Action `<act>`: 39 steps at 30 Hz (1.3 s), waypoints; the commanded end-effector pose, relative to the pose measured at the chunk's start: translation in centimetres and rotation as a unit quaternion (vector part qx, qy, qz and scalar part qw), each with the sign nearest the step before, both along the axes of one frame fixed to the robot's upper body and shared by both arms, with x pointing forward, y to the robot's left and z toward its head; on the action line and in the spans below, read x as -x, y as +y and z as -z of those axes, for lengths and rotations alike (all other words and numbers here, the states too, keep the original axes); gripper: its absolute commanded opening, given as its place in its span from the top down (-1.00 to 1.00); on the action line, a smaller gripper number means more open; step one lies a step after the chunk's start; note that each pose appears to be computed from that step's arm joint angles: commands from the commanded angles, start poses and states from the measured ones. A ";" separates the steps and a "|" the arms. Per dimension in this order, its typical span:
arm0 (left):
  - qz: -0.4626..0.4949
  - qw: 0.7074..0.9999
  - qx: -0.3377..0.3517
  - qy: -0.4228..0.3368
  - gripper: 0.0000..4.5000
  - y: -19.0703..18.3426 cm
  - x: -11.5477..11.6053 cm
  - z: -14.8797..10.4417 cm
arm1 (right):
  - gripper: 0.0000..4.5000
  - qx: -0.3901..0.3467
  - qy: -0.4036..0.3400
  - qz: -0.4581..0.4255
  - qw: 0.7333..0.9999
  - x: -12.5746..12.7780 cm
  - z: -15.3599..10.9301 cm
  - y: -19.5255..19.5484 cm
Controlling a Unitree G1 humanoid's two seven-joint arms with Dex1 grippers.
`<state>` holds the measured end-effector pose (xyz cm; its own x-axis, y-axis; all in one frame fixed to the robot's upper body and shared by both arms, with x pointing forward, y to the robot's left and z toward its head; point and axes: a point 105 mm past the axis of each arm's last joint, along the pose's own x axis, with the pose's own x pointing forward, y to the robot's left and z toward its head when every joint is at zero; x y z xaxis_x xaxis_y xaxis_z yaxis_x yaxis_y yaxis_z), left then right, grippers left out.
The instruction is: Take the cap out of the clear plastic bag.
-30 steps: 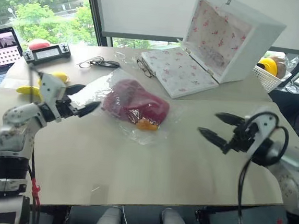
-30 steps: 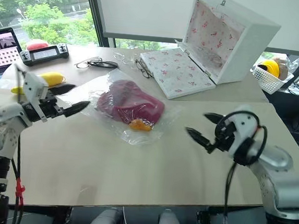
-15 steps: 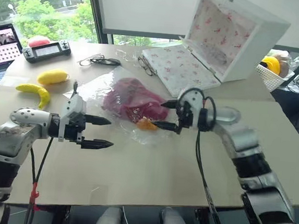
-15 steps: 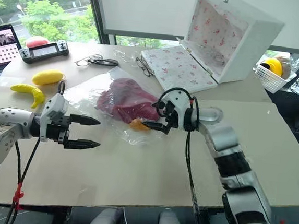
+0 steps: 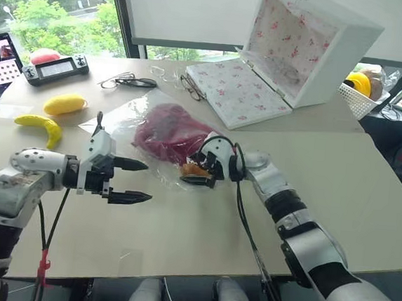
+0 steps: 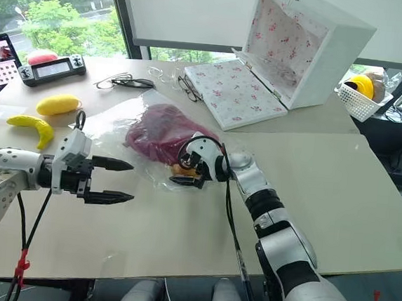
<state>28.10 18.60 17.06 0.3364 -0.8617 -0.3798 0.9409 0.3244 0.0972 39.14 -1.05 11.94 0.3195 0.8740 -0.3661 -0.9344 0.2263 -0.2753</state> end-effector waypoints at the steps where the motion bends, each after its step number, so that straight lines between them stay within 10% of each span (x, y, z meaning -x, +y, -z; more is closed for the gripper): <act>1: 0.003 1.000 0.003 -0.026 -1.00 -0.1 0.2 -1.5 | -0.48 -0.004 -0.015 -0.007 1.000 -0.1 -0.4 0.2; 7: -0.003 1.000 0.004 -0.031 -1.00 0.1 0.0 -1.6 | 0.26 -0.007 -0.021 -0.010 1.000 0.1 -0.3 0.3; 21: -0.025 0.997 0.019 -0.067 -1.00 -0.4 -1.3 -1.7 | 0.27 -0.078 -0.061 0.014 0.995 3.4 -5.9 -3.6; 26: -0.022 0.997 0.028 -0.069 -1.00 -1.0 -1.4 -1.6 | 0.27 -0.146 -0.103 0.153 0.972 2.4 -11.5 -11.1; 30: -0.008 0.997 0.038 -0.065 -1.00 -1.8 -1.3 -1.4 | 0.27 -0.048 -0.150 0.362 0.919 -2.4 -10.1 -20.8; 37: 0.000 0.997 0.037 -0.064 -1.00 -2.2 -1.3 -1.4 | 0.27 0.009 -0.092 0.470 0.878 -5.0 -4.9 -25.2; 39: -0.002 0.997 0.044 -0.063 -1.00 -2.2 -1.4 -1.5 | -0.17 0.012 -0.083 0.506 0.858 -5.3 -3.9 -26.3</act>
<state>29.54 16.60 17.65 0.3808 -0.8819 -0.2780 0.9239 0.3505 0.1538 43.79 -26.58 13.84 0.9313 0.1622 -0.3261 -0.2821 0.8877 -0.3639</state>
